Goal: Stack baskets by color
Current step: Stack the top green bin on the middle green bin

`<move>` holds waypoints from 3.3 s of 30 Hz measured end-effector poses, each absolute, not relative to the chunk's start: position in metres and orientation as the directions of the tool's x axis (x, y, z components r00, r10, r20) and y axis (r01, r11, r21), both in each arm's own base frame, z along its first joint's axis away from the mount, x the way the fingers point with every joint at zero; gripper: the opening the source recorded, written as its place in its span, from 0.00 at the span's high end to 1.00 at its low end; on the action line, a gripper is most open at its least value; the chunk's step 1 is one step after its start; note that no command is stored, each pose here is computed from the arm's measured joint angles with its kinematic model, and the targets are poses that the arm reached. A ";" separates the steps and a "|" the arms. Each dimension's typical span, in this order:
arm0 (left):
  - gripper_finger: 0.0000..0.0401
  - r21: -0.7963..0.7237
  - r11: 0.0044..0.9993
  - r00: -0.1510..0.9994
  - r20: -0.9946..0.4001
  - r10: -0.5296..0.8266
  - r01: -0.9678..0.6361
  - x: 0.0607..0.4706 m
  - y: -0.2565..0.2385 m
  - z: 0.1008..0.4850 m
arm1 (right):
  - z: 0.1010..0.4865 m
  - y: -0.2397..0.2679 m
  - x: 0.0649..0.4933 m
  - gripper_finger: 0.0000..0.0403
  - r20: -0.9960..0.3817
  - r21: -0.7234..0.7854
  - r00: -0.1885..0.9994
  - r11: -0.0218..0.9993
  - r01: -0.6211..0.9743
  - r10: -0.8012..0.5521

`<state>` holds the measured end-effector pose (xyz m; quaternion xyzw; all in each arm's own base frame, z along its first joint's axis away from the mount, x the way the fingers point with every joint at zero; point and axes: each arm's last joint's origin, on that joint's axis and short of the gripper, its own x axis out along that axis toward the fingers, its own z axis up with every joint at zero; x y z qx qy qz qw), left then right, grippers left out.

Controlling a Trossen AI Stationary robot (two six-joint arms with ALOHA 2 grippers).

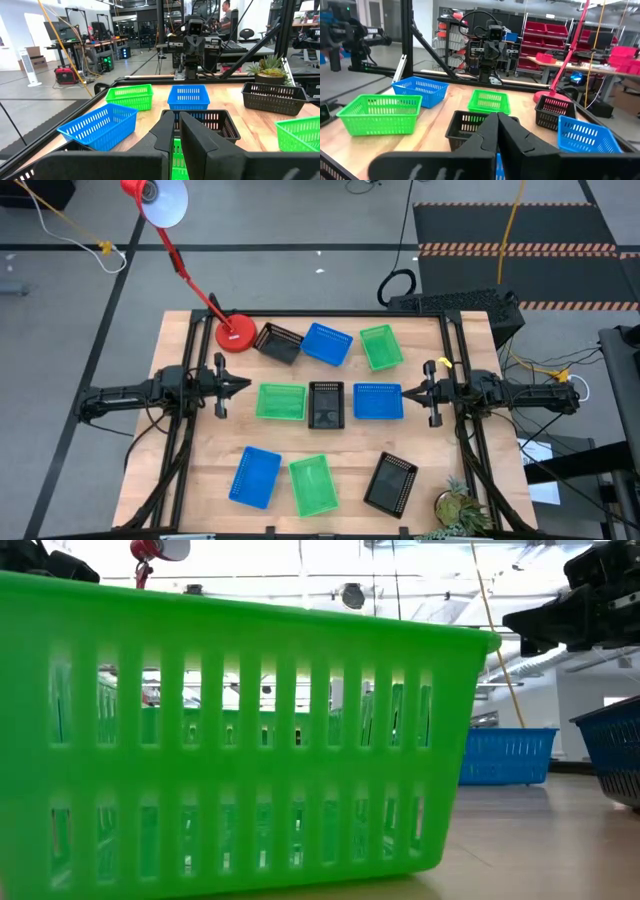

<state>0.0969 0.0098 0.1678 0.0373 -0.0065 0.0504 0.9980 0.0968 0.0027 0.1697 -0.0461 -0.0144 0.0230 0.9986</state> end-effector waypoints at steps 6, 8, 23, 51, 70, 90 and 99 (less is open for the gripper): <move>0.92 0.074 0.992 0.995 0.017 0.100 -0.101 0.097 0.010 0.168 | 0.173 0.003 0.097 1.00 0.057 -0.076 0.997 0.996 -0.040 0.044; 0.92 0.074 0.992 0.995 0.017 0.100 -0.101 0.097 0.010 0.168 | 0.174 0.002 0.097 1.00 0.057 -0.090 0.998 0.996 -0.014 0.019; 0.92 0.071 0.992 0.991 0.087 0.103 -0.109 0.097 0.010 0.174 | 0.284 -0.005 0.106 1.00 -0.087 -0.007 0.971 0.975 0.223 -0.222; 0.92 -0.037 0.994 0.991 0.081 0.104 -0.101 0.097 0.010 0.174 | 0.430 -0.006 0.152 1.00 -0.515 -0.008 0.849 0.991 0.134 -0.119; 0.92 -0.169 0.982 0.988 0.116 0.103 -0.082 0.076 0.008 0.254 | 0.428 -0.006 0.152 1.00 -0.549 -0.060 0.827 0.993 0.105 -0.121; 0.92 -0.001 0.995 0.962 -0.254 0.099 -0.103 0.123 0.013 0.440 | 0.417 -0.007 0.159 1.00 -0.559 -0.060 0.821 0.993 0.104 -0.120; 0.92 0.010 0.995 0.904 -0.417 0.094 -0.099 0.167 0.016 0.465 | 0.415 -0.007 0.161 1.00 -0.562 -0.060 0.818 0.993 0.103 -0.119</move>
